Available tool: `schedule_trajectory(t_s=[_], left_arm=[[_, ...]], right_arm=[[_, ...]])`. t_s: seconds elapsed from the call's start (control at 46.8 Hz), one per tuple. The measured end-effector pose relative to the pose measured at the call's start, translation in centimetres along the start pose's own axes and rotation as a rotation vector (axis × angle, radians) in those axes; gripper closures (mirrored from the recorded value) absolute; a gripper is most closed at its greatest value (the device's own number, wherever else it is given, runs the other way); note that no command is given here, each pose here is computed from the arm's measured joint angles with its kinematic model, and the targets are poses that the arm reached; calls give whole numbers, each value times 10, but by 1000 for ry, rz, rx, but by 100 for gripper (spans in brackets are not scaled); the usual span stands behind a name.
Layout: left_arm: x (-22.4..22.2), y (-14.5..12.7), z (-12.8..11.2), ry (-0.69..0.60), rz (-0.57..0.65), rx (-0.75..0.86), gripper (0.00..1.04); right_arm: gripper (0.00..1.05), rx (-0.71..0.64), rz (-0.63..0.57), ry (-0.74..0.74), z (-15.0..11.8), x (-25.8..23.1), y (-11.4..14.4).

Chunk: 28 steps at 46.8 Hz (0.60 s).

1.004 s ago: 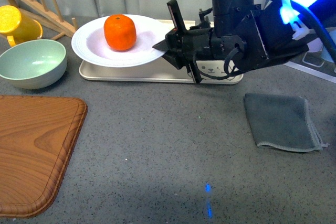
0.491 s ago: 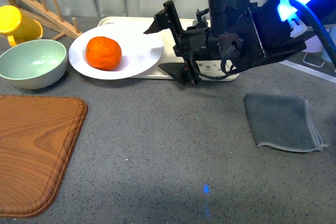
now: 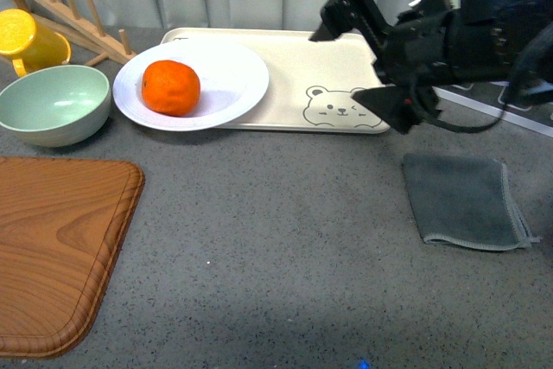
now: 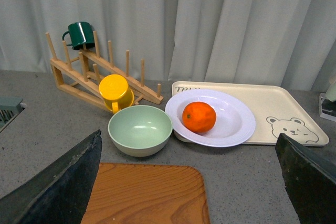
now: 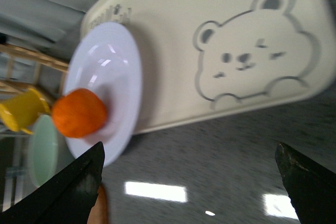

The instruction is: Place orange and plate with both arms

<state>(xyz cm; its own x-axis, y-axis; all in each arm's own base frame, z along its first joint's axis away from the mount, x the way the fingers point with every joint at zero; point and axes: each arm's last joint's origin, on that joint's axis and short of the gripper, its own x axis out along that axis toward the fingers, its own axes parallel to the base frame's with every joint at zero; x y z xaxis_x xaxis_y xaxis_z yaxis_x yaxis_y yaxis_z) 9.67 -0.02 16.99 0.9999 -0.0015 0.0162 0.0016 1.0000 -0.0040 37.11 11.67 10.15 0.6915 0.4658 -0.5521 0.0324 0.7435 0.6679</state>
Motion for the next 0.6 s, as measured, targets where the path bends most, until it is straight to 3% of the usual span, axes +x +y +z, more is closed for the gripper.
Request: schedule_trajectory(t_s=[0.192,0.363,0.491,0.598], left_arm=[[0,0,0,0,0,0,7],[0,0,0,0,0,0,7],[0,0,0,0,0,0,7],[0,0,0,0,0,0,7]], right_arm=[[9,-301,-222,-217,-25,-76,-20],[9,-445,-406,-352,-51,-147,-45],[9,-533,-443,-435,-68,-183,-52],[24,-631,-323,-595,-77,-191,-58]])
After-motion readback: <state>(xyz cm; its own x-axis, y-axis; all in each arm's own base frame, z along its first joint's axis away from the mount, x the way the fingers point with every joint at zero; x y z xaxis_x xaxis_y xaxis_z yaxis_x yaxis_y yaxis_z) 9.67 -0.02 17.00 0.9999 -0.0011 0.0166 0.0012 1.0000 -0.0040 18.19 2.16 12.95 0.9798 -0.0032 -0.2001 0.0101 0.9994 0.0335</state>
